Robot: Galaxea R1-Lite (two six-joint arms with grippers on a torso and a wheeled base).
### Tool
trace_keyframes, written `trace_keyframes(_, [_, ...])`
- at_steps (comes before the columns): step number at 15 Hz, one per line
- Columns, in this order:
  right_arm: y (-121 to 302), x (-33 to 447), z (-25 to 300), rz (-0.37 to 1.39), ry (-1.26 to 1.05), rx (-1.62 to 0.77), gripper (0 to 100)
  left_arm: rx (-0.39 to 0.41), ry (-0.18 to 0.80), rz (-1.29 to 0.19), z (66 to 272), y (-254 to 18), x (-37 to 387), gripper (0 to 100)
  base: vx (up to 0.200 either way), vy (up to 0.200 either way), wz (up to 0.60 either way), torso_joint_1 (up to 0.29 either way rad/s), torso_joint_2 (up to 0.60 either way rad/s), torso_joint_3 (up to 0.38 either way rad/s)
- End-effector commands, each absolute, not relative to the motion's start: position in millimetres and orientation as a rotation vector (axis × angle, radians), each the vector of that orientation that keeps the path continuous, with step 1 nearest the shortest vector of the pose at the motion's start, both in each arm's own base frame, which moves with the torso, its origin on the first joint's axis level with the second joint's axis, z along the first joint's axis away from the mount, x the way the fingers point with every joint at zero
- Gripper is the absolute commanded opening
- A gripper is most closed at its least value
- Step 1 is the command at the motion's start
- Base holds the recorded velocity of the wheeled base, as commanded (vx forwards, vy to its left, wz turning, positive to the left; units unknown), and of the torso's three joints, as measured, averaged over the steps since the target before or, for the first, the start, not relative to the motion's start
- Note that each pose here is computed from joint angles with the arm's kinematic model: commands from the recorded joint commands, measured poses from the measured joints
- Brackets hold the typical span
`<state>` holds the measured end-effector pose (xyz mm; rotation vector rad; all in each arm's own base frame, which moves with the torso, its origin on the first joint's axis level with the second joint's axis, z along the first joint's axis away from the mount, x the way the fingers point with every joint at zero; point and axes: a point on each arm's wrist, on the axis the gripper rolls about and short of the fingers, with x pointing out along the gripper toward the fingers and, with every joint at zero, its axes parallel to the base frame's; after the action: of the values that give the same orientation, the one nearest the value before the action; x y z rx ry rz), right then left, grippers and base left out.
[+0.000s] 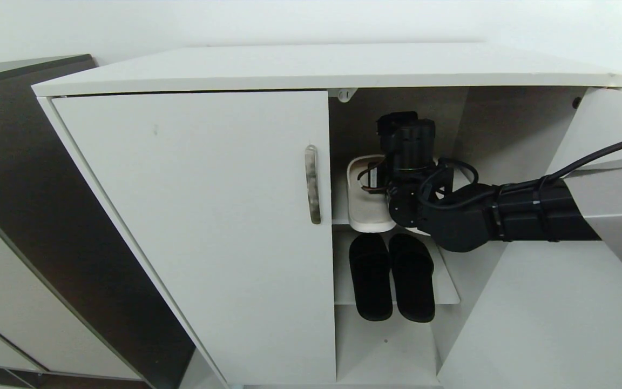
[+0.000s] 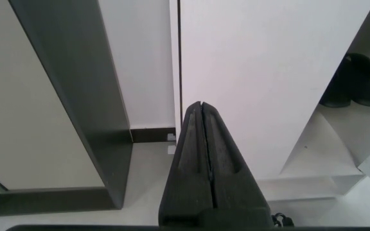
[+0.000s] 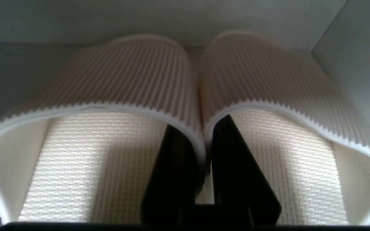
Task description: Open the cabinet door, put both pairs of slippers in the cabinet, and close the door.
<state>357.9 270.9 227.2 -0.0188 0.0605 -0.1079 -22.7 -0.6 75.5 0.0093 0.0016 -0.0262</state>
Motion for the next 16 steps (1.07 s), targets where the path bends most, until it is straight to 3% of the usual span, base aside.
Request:
trace_keyframes(1, [272.3, 359.2, 223.6, -0.107, 0.066, -0.022, 0, 0.009, 0.001, -0.026, 75.5, -0.6, -22.7, 0, 0.0, 0.0, 0.0, 0.0, 0.0, 0.0])
trace_keyframes(3, [272.2, 359.1, 223.1, -0.109, 0.067, -0.023, 0, 0.009, 0.001, -0.026, 75.5, -0.6, -22.7, 0, 0.0, 0.0, 0.0, 0.0, 0.0, 0.0])
trace_keyframes(4, [272.2, 359.1, 223.1, -0.109, 0.067, -0.023, 100, 0.009, 0.001, -0.026, 75.5, -0.6, -22.7, 0, 0.0, 0.0, 0.0, 0.0, 0.0, 0.0])
trace_keyframes(8, [271.1, 351.4, 225.0, -0.103, 0.071, -0.028, 100, 0.009, 0.001, -0.025, 75.5, -0.6, -22.7, 0, 0.0, 0.0, 0.0, 0.0, 0.0, 0.0])
trace_keyframes(16, [254.4, 255.4, 254.6, 0.026, 0.059, -0.011, 100, 0.009, 0.001, -0.025, 75.5, -0.6, -22.7, 0, 0.0, 0.0, 0.0, 0.0, 0.0, 0.0])
